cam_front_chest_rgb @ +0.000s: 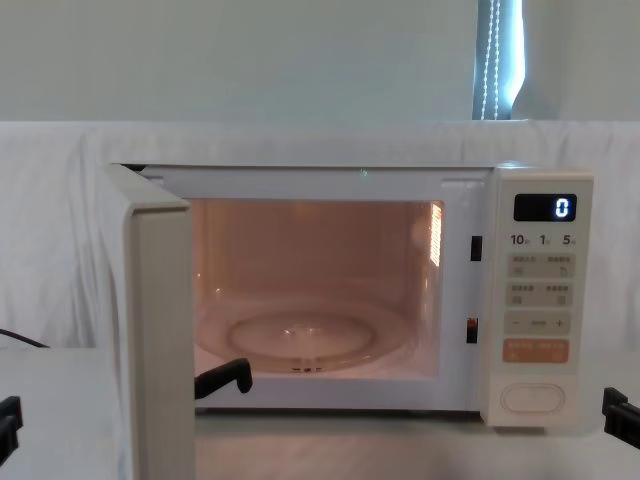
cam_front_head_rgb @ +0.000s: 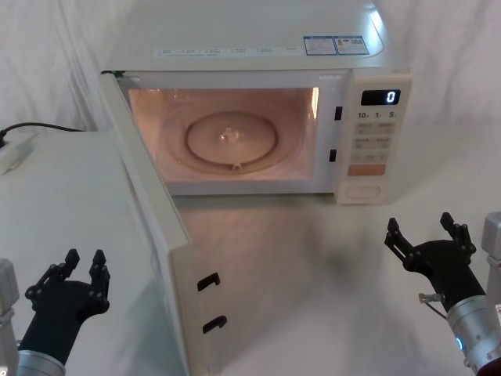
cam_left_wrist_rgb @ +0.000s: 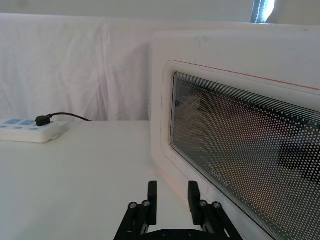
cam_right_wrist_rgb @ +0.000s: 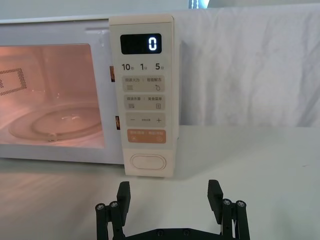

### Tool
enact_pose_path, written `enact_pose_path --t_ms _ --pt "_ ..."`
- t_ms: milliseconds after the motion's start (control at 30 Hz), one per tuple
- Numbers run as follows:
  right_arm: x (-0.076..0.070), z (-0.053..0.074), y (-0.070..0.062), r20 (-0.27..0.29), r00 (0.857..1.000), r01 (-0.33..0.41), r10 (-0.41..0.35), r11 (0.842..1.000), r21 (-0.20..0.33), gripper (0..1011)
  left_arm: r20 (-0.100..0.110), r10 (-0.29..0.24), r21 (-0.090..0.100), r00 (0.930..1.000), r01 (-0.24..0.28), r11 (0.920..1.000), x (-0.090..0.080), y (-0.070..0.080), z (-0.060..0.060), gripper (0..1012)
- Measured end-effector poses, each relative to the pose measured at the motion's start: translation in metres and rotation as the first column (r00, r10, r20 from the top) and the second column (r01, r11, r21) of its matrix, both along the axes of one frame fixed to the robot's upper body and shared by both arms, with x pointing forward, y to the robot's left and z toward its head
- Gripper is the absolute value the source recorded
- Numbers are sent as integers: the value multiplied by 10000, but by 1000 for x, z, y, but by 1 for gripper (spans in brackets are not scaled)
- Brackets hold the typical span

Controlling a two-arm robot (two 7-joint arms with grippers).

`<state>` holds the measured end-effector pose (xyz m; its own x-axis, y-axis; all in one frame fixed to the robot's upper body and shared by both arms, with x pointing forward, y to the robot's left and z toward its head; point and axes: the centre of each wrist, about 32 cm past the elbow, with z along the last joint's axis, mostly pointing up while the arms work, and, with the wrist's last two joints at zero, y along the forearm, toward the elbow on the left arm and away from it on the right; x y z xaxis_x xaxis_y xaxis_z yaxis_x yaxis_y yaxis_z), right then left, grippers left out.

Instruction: Press the button to open the microwave door with one hand; close the microwave door with the other hand.

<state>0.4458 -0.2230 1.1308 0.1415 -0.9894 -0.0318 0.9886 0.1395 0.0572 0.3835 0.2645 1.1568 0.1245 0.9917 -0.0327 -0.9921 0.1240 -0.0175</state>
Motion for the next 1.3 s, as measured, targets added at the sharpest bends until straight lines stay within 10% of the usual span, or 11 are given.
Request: enact_pose_path --t_ms 433,1067,1300 --pt "0 0 0 0 10000 -1 1 10000 0 1002 1 0 1 10000 0 10000 0 0 0 5" --pt "0 0 0 0 10000 0 0 10000 0 1002 -4 -397 82 9992 397 9992 -2 3 4 0" --pt "0 0 0 -1 10000 0 0 10000 0 1002 -21 -891 -335 9960 889 9955 -9 18 29 0"
